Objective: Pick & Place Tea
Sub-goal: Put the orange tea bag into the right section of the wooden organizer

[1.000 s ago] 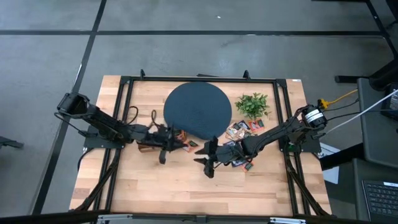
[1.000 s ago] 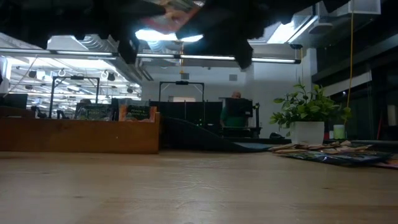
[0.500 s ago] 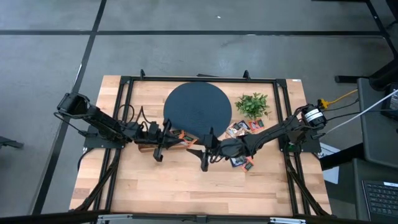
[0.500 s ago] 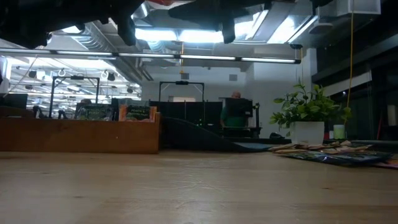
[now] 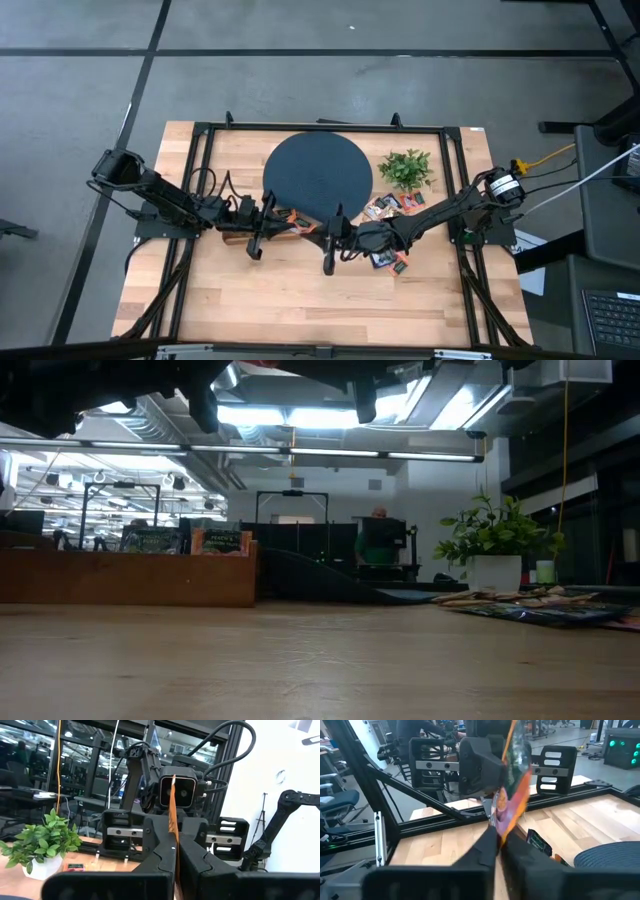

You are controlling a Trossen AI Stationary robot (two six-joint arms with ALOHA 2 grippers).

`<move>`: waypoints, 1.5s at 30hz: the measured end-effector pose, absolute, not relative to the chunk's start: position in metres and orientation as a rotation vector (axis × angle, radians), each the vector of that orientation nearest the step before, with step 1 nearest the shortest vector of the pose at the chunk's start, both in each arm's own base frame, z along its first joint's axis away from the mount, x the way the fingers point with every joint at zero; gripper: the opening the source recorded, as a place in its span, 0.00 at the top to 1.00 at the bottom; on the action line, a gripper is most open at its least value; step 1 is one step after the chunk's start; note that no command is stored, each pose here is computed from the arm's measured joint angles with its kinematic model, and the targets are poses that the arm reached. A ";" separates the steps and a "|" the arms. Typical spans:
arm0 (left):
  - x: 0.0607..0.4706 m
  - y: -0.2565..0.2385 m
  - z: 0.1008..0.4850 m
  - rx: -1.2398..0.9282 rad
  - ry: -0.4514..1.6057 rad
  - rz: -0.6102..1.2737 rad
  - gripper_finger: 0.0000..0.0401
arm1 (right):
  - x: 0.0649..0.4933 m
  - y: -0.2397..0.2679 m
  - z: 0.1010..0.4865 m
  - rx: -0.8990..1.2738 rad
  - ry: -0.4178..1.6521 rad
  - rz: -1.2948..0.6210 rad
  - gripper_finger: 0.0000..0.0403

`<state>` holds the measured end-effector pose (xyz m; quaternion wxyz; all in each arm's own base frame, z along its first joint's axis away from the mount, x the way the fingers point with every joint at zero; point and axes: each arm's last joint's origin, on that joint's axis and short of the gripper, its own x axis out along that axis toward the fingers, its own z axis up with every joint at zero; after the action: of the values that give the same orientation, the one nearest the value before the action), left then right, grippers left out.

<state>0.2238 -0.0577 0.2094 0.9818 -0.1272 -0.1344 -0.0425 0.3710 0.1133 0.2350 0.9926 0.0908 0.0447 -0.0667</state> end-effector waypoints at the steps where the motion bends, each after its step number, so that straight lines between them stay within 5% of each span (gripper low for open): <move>1: 0.224 -0.058 0.209 -0.256 -0.271 -0.086 1.00 | 0.371 0.113 0.235 0.176 0.090 -0.134 0.97; 13: 0.225 -0.058 0.205 -0.300 -0.223 -0.088 0.99 | 0.370 0.113 0.228 0.174 0.158 -0.147 0.99; 25: 0.228 -0.059 0.191 -0.438 -0.052 -0.186 0.73 | 0.362 0.114 0.202 0.286 0.448 -0.077 1.00; 34: 0.244 -0.053 0.192 -0.448 0.096 -0.163 0.63 | 0.361 0.115 0.200 0.311 0.473 -0.052 1.00; 45: 0.255 -0.056 0.204 -0.333 0.120 -0.161 0.69 | 0.363 0.111 0.200 0.319 0.469 -0.063 1.00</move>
<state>0.2553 -0.0559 0.2042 0.9812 -0.1653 0.0598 -0.0798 0.3626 0.1108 0.2002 0.9595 0.1573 0.2315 -0.0312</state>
